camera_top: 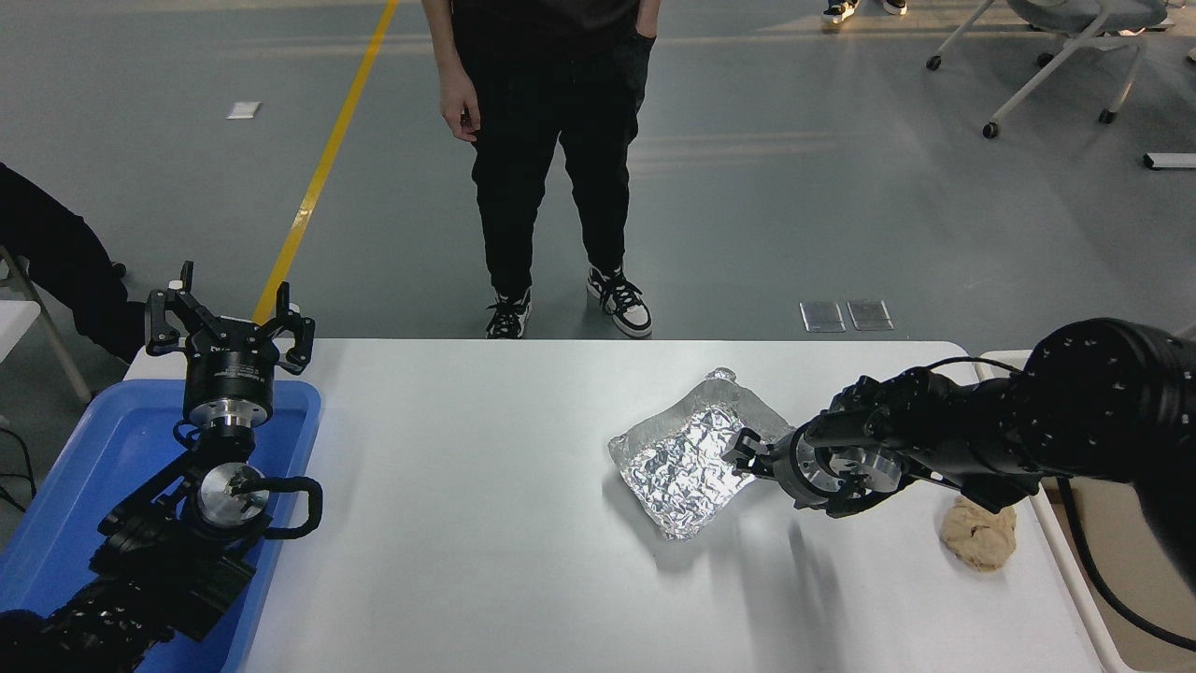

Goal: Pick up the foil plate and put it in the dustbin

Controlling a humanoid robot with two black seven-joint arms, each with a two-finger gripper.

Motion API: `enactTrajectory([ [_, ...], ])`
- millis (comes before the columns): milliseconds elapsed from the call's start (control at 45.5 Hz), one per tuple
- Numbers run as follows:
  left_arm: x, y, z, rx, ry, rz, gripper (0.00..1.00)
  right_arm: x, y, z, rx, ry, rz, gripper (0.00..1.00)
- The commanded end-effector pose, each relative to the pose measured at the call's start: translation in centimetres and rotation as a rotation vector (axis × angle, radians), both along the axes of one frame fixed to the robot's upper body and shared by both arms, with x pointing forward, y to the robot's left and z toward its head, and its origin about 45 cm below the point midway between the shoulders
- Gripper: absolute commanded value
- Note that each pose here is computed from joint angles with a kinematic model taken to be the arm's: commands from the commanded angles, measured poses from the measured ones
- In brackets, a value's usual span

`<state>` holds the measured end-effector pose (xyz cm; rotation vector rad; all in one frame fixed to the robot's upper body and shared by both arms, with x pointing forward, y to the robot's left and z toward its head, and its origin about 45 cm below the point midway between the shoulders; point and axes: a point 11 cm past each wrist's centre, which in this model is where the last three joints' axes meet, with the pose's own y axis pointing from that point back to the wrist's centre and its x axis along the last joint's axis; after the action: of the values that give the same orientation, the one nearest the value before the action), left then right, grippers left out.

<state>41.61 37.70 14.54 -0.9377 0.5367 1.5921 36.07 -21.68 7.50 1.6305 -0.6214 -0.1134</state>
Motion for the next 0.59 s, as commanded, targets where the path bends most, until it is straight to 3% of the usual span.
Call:
enactTrajectory([
  [0,0.0,0.0,0.0,0.000,0.000,0.000,0.99,-0.2,0.2,-0.7,0.009,-0.010,-0.005,0.39],
  [220,0.0,0.0,0.0,0.000,0.000,0.000,0.99,-0.4,1.2,-0.8,0.050,-0.003,-0.024,0.37],
  [462,0.0,0.0,0.0,0.000,-0.001,-0.001,0.99,-0.6,1.7,-0.9,0.071,0.004,-0.032,0.16],
  [571,0.0,0.0,0.0,0.000,0.000,0.000,0.99,-0.8,1.7,-1.0,0.074,0.014,-0.029,0.15],
])
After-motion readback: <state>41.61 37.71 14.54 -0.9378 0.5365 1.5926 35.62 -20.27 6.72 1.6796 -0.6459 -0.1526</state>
